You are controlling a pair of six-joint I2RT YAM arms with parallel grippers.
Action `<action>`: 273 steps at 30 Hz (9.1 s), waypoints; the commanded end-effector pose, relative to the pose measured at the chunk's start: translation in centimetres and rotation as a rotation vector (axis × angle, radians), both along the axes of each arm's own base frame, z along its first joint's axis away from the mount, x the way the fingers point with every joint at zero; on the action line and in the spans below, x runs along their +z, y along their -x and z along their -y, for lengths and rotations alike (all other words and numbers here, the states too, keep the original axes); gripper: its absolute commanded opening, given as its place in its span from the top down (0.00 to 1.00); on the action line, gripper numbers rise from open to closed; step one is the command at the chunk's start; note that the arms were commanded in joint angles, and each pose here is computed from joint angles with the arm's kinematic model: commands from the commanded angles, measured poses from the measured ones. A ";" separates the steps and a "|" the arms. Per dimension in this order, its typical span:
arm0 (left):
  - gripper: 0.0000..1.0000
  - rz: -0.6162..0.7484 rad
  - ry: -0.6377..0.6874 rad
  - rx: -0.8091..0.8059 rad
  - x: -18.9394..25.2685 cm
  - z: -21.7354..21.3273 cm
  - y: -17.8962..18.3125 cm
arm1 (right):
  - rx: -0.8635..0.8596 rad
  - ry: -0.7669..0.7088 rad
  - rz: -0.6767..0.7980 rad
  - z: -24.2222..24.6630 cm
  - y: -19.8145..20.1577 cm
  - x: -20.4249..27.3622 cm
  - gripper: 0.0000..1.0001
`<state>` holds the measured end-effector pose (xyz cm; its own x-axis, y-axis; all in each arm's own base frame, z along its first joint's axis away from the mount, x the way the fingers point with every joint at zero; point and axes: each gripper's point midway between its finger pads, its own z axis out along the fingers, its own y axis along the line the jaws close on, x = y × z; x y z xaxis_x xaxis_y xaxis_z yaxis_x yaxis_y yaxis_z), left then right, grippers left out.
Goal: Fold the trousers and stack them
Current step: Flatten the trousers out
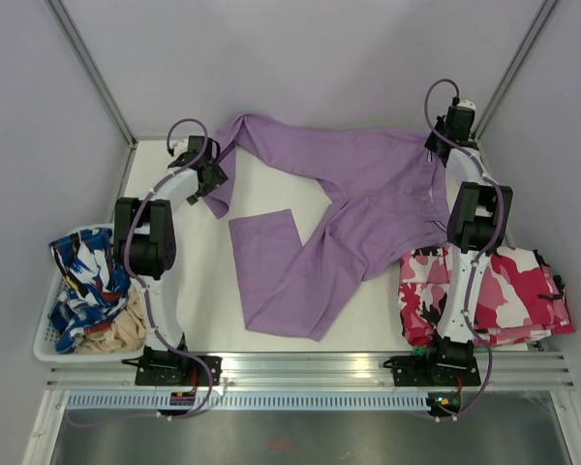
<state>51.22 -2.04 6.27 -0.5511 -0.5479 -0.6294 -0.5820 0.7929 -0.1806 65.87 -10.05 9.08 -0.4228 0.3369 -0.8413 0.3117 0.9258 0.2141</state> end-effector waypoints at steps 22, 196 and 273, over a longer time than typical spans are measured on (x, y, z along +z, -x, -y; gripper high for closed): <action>0.98 0.030 -0.588 0.127 11.1 -8.4 -2.3 | -0.052 0.047 0.064 2.1 2.3 5.7 1.00; 0.12 0.277 0.397 0.554 -2.4 -6.4 2.2 | 0.169 -0.215 0.164 -5.1 9.4 10.7 1.00; 0.97 0.522 -0.107 -0.113 11.2 -21.4 -14.3 | -0.193 0.146 0.060 10.1 0.4 5.6 1.00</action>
<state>62.98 19.12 14.23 -0.3217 -0.4133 -0.8519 -0.3837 0.8794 -0.2817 64.75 -18.06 12.04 -0.3944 0.2968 -0.8697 0.4120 0.9030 0.1213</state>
